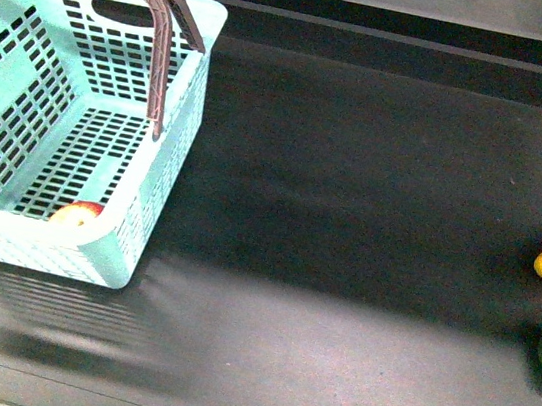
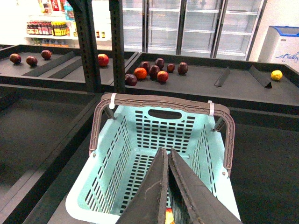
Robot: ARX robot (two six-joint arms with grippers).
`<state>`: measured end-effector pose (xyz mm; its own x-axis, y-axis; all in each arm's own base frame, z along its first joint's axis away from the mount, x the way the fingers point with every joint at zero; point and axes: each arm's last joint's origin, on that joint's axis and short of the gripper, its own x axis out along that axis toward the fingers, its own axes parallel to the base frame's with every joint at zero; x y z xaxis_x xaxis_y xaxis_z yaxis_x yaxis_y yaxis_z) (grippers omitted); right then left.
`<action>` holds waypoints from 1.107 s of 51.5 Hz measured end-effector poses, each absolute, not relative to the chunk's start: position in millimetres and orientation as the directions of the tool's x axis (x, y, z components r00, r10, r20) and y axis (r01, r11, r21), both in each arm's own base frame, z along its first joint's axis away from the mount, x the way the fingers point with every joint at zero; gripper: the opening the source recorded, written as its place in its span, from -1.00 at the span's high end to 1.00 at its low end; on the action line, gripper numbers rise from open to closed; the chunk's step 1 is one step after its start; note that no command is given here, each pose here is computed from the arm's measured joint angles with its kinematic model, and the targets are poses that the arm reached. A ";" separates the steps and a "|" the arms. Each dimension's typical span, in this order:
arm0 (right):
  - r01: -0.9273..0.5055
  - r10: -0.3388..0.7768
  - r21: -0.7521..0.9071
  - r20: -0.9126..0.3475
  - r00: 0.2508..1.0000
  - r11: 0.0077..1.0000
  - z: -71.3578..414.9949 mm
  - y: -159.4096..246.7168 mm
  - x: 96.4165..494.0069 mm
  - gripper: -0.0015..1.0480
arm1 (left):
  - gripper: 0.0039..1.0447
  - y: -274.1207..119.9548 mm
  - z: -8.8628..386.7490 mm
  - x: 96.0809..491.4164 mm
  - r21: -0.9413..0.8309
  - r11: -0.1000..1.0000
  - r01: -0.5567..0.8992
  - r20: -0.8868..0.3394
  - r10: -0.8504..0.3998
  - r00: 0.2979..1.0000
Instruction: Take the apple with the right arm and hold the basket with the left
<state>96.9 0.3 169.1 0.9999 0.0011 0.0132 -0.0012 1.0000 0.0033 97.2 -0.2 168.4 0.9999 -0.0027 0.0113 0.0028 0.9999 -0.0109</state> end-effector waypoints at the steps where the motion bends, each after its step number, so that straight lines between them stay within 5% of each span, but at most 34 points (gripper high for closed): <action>1: -0.001 0.001 0.003 0.013 1.000 1.000 169.1 0.3 96.9 -0.83 | 0.94 -0.2 168.4 97.2 -0.011 1.000 0.003 0.011 -0.003 1.000; 12: -0.001 0.001 0.003 0.013 1.000 1.000 169.1 0.3 96.9 -0.83 | 0.90 -0.2 168.4 97.2 -0.011 1.000 0.002 0.011 -0.002 1.000; 41: -0.001 0.001 0.003 0.013 1.000 1.000 169.1 0.3 96.9 -0.83 | -0.90 -0.2 168.4 97.2 -0.011 1.000 0.002 0.011 -0.002 1.000; 57: -0.001 0.001 0.003 0.013 1.000 1.000 169.1 0.3 96.9 -0.83 | -0.87 -0.2 168.4 97.2 -0.009 1.000 0.003 0.011 -0.003 1.000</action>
